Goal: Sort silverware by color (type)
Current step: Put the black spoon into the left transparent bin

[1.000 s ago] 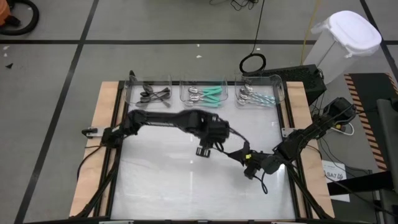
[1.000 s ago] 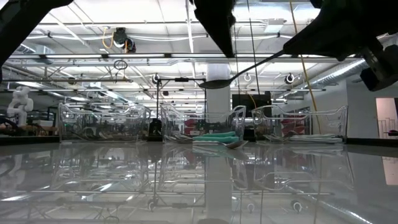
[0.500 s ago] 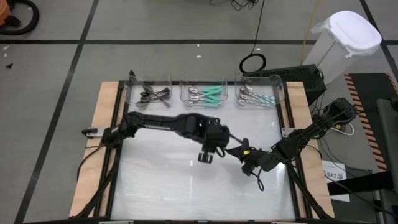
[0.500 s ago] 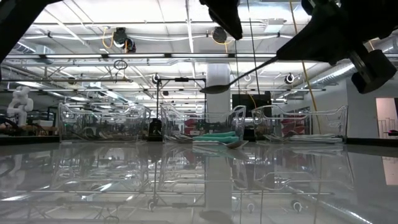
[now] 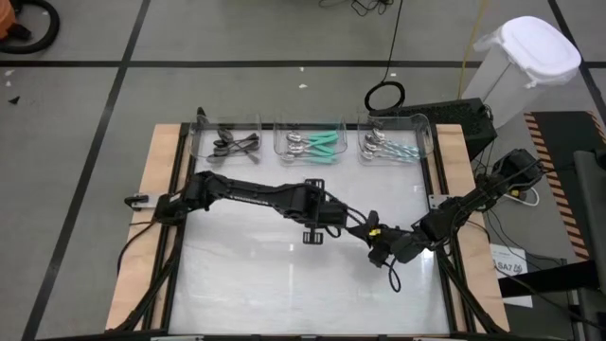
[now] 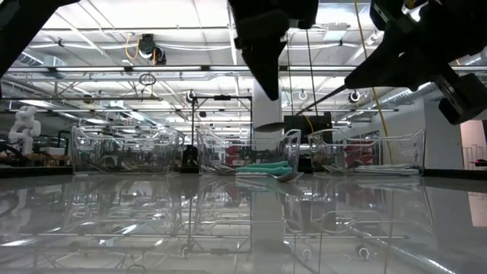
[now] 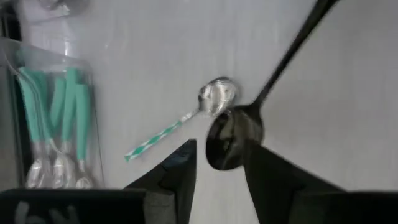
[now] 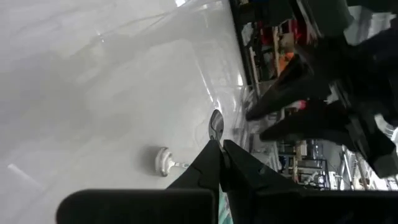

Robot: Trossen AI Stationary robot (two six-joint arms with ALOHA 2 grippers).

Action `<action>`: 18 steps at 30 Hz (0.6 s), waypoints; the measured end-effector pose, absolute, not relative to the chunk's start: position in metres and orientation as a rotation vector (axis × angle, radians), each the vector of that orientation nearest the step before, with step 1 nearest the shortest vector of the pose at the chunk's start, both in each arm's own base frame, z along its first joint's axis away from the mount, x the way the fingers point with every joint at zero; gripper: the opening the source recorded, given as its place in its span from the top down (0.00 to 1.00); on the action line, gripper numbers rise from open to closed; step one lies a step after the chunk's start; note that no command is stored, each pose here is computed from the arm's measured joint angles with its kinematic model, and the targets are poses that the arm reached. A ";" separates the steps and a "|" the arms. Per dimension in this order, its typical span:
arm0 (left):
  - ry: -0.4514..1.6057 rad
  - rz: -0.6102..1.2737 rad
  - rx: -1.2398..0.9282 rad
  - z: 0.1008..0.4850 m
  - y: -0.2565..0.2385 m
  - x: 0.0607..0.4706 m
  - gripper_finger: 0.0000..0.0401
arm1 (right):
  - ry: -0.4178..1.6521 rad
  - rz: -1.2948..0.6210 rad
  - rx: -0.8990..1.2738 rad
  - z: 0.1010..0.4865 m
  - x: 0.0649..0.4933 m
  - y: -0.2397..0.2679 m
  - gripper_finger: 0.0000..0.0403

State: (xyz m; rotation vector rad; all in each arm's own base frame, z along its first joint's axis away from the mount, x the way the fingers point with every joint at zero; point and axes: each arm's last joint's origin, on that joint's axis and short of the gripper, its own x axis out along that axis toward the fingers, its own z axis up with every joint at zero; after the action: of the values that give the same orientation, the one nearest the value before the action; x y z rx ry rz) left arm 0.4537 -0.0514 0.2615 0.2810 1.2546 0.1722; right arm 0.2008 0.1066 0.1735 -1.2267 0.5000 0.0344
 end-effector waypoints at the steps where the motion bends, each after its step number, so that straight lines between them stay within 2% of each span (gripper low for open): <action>1: 1.261 0.178 0.284 0.260 -0.053 0.452 0.67 | 0.507 0.038 -1.226 0.173 0.200 0.106 0.99; 7: 1.286 0.242 0.278 0.257 -0.057 0.417 0.67 | 0.527 0.026 -1.152 0.170 0.199 0.106 0.99; 12: 1.204 0.251 0.240 0.232 -0.053 0.372 0.67 | 0.508 0.050 -1.132 0.171 0.199 0.107 0.99; 18: 0.860 0.164 0.199 0.222 -0.055 0.330 0.67 | 0.460 0.057 -1.095 0.175 0.202 0.109 0.99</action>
State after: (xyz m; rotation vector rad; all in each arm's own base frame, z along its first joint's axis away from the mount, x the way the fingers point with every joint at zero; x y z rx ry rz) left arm 0.3298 -0.0549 0.2218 0.1993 0.8603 0.1641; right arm 0.2022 0.1085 0.1750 -1.0952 0.4602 0.0565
